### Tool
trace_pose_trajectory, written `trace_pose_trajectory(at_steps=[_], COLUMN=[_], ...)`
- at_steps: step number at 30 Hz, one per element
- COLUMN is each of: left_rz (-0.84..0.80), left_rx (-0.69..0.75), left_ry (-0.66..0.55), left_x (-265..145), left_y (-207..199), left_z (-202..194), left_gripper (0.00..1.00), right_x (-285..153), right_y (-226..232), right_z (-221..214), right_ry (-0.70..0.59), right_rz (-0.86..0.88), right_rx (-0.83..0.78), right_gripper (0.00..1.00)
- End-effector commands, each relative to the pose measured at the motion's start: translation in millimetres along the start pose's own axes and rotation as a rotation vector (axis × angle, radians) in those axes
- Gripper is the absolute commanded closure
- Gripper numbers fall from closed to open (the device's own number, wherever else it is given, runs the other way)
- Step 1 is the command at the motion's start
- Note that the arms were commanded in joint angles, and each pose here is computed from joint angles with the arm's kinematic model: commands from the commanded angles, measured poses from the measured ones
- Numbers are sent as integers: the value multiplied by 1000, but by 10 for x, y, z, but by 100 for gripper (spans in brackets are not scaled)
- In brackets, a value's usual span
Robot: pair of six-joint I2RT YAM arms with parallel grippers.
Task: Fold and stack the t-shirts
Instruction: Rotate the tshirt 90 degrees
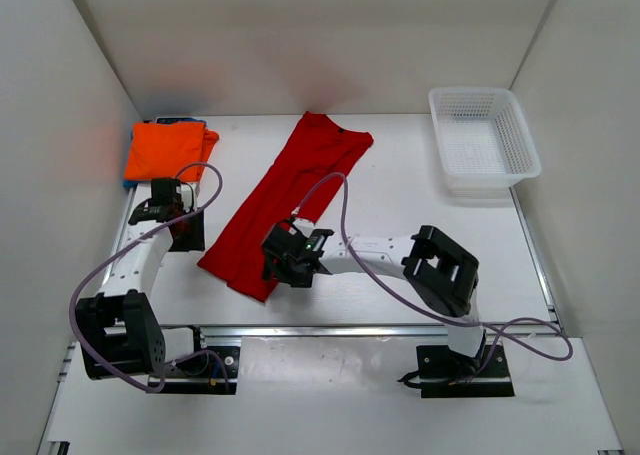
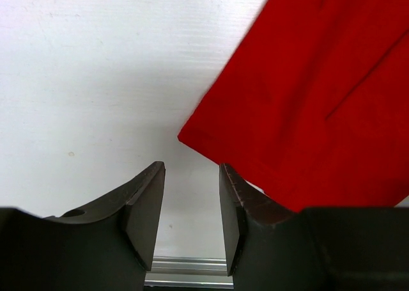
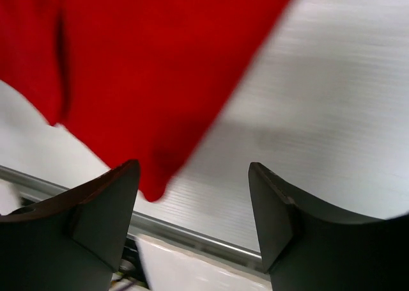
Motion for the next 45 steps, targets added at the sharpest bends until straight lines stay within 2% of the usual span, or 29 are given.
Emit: trace_pose_trajectory(at_steps=[1,4,8,11,15,17,23,27,28,29,31,39,40,42,45], left_rz=[-20,-14,-15,-19,-34,-28,-18,-81,-107,-145,-213,-458,-486,-543,-625], left_rx=[36,42,63,63,71,75,89,128,146,179,270,455,473,503,494], left_ry=[-21,-18,-30,-37,-34,-33,-37,-35,-38,-42,-66,-114,-118,-125,-120], left_x=[-27,-34,-63,-88,-82,-81,-99,-100,-120,-150,-214,-454,-464,-494,-519], left_y=[-68,-63,-78,-73,-116,-110,-91,-207,-263,-346,-557,-1313,-1391,-1591,-1783], left_z=[-34,-69,-77,-62,-83,-84,-80,-77,-60,-43,3,102,85,47,-44], left_gripper=[49,50,50,50,50,50,50,51,51,51,51,50,50,49,46], right_x=[31,64,156,129,201,281,283,138,12,33,-144,-607,-696,-775,-942], right_y=[350,437,257,186,151,80,-134,-443,-389,-649,-839,-1752,-1817,-1971,-1956], right_z=[-45,-160,-214,-271,-333,-410,-357,-210,-137,-145,3,213,252,287,364], right_ry=[-9,16,39,48,80,128,116,65,46,34,-18,-105,-116,-126,-148], right_rz=[53,16,-94,-102,-108,-119,-145,-154,-112,-164,-159,-298,-297,-302,-205], right_rx=[62,38,43,52,46,47,58,126,144,157,196,152,148,119,94], right_gripper=[33,36,41,43,52,60,99,100,100,100,100,98,96,82,66])
Point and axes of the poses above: each gripper's point midway between its finger pads, its own x axis out along the fingers, its own y axis along the line the jaws close on, z = x × y, the point moved 1 cm from there along -x, back along the fingers, and after that the axes turned 11 degrees about x, right-handed, at the moved point
